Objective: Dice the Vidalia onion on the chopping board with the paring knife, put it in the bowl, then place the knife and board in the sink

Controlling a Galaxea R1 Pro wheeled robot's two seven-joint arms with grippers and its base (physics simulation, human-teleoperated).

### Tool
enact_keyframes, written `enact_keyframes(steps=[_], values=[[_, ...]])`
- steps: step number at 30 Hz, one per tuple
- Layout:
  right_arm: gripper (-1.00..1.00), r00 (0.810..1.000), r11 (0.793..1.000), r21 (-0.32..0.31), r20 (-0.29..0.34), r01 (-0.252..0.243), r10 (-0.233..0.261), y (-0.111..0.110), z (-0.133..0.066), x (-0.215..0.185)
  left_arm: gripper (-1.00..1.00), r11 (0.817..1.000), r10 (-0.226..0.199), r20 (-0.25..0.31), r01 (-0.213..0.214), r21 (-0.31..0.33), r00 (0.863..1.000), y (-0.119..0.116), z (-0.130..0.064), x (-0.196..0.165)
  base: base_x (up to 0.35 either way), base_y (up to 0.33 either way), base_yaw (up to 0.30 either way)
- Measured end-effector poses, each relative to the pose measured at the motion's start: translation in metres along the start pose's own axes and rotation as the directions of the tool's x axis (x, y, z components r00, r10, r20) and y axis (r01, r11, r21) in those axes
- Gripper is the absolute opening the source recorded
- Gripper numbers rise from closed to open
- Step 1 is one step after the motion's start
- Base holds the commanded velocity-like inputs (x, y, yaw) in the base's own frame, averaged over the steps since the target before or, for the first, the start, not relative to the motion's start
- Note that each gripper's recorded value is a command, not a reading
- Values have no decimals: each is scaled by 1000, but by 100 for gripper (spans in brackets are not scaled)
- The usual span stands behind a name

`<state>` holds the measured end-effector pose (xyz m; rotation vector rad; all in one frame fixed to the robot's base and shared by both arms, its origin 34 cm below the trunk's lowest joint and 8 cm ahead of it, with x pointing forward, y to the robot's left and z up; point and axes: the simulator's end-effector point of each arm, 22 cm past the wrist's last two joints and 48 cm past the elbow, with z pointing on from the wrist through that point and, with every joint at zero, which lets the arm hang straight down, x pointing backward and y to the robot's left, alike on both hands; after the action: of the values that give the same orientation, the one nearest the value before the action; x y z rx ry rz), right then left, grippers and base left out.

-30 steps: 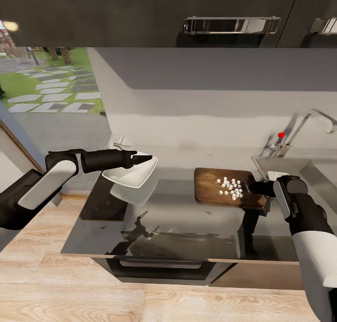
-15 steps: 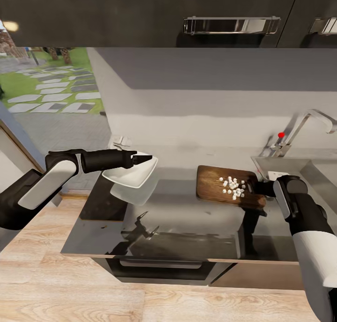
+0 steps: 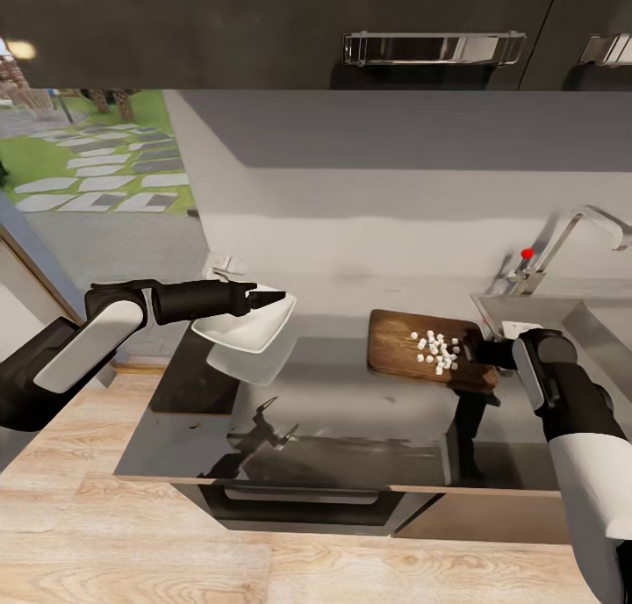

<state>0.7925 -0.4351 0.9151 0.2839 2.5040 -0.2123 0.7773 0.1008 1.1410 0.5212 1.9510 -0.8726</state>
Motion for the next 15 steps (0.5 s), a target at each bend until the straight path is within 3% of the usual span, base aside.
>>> enact_keyframes(steps=[15], values=[[-100,1000,1000,-4,22,-5,5,-1,-12,-10,100,1000,17,15,-17,0,1000,-8,-7,-11,0,0,0]])
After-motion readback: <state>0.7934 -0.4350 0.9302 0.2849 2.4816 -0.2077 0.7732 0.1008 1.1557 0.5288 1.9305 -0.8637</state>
